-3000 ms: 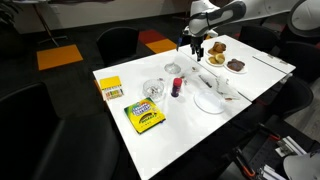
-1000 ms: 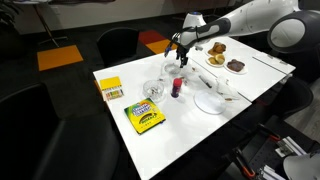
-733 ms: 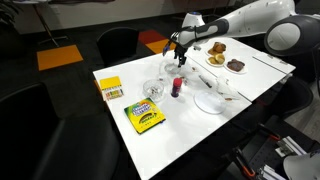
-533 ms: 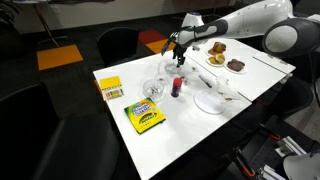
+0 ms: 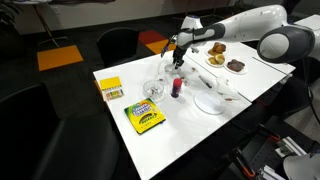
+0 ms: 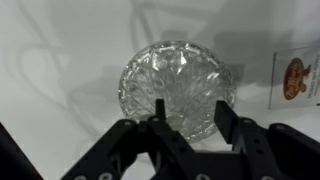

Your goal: Move the glass lid to the left.

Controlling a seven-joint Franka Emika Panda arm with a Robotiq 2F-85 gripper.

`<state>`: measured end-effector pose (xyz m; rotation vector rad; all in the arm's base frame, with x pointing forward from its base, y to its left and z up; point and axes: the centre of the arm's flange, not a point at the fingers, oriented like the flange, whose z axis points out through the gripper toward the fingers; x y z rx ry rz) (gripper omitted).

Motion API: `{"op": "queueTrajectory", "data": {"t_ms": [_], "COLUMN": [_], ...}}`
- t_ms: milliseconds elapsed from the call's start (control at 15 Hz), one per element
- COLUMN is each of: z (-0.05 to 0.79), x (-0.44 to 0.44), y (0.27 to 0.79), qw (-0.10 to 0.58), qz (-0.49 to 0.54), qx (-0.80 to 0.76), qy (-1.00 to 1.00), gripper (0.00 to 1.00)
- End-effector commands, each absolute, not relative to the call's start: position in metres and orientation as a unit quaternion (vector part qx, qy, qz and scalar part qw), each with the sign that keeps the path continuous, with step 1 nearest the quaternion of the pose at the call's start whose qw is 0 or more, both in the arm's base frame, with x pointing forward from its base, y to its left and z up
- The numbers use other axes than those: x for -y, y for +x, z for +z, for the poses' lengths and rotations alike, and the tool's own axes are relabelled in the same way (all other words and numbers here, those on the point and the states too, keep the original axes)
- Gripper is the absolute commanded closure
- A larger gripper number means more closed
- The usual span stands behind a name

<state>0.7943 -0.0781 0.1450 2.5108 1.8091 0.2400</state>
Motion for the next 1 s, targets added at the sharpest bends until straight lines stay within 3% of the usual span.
{"op": "queueTrajectory", "data": {"t_ms": [0,200,933], "z": [0.139,0.141,0.166], "x": [0.083,0.081,0.064], "y": [0.813,0.816,0.81], "qw": [0.006,0.006,0.012], "qz": [0.081,0.081,0.074], "qx": [-0.591,-0.594,-0.615], "qy": [0.803,0.8,0.785], "gripper": [0.77,0.98,0.96]}}
